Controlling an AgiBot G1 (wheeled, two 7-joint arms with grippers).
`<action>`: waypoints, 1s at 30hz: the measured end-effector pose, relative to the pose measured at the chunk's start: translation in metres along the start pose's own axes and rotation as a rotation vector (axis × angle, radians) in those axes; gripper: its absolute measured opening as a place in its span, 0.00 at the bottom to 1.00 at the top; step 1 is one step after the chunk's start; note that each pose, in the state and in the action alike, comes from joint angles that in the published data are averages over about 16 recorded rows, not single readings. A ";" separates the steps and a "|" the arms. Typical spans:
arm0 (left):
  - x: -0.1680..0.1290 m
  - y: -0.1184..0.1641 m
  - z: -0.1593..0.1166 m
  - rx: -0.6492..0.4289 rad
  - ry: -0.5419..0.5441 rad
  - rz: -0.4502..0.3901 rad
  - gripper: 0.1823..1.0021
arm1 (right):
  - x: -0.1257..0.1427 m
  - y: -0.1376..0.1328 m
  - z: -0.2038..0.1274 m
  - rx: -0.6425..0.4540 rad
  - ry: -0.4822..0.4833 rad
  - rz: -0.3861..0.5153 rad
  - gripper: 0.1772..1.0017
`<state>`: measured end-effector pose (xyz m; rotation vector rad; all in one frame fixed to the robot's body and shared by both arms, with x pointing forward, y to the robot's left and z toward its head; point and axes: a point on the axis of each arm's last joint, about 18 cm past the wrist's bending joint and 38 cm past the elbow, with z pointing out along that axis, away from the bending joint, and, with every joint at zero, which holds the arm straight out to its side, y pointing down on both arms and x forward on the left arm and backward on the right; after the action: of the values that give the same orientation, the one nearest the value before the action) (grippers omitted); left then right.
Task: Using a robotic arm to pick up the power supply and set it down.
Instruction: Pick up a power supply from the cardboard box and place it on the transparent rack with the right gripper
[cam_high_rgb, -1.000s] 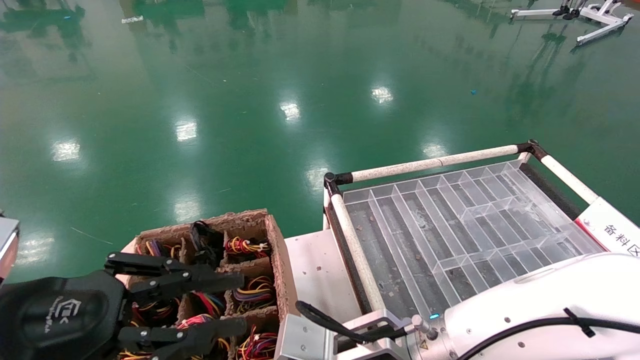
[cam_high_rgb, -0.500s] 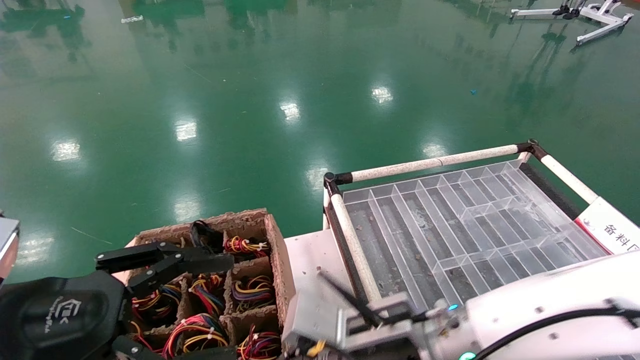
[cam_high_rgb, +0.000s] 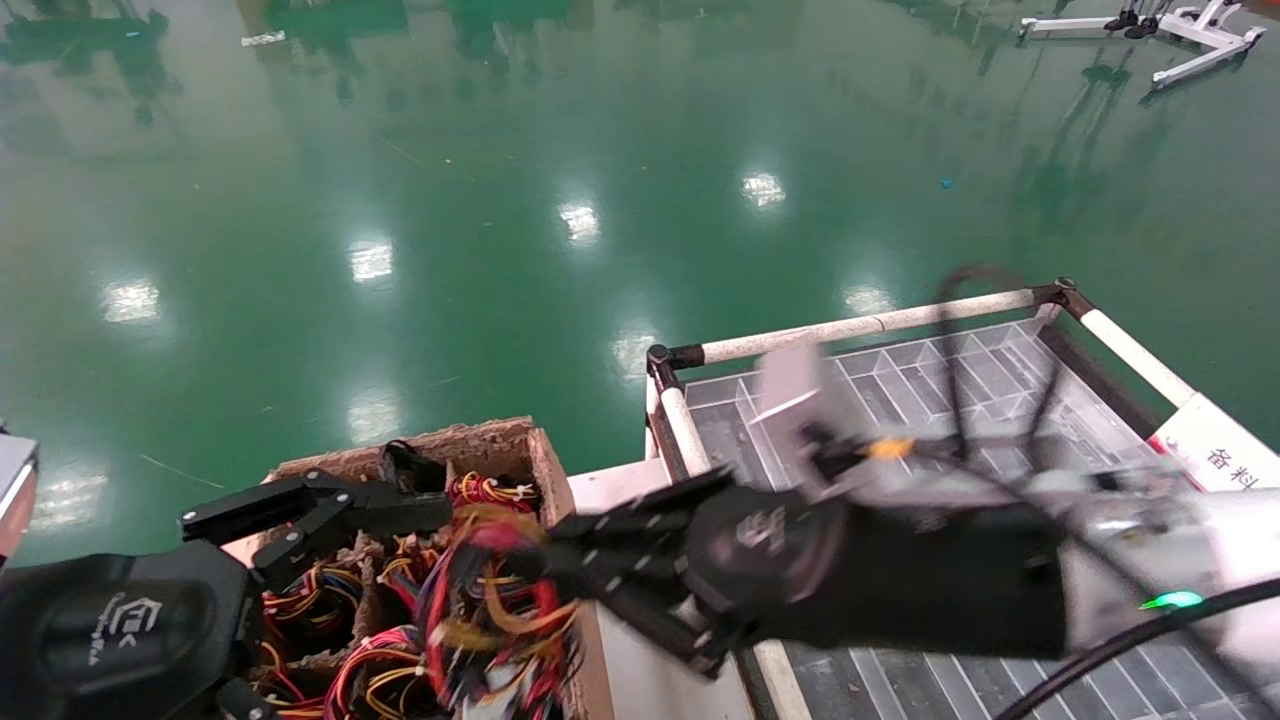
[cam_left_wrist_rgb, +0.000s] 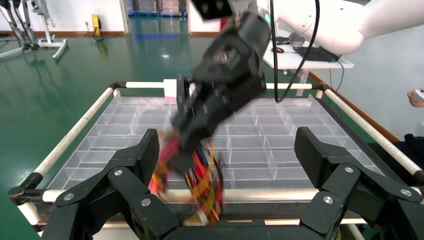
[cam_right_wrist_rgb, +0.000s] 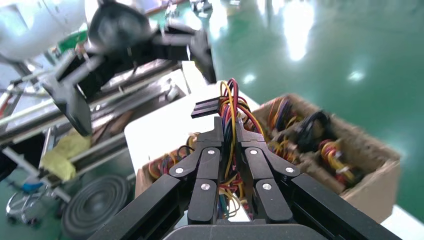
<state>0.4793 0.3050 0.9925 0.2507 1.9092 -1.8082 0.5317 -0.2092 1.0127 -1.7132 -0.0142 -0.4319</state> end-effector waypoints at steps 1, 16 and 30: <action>0.000 0.000 0.000 0.000 0.000 0.000 0.94 | 0.001 -0.003 -0.006 0.016 0.009 -0.001 0.05; 0.000 0.000 0.000 0.000 0.000 0.000 1.00 | 0.031 -0.063 -0.071 0.146 0.172 -0.095 0.05; 0.000 0.000 0.000 0.000 0.000 0.000 1.00 | 0.112 -0.085 -0.085 0.035 0.310 -0.190 0.04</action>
<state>0.4793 0.3050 0.9925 0.2507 1.9092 -1.8082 0.5913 -0.2991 1.1366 -1.6005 0.0404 -0.8297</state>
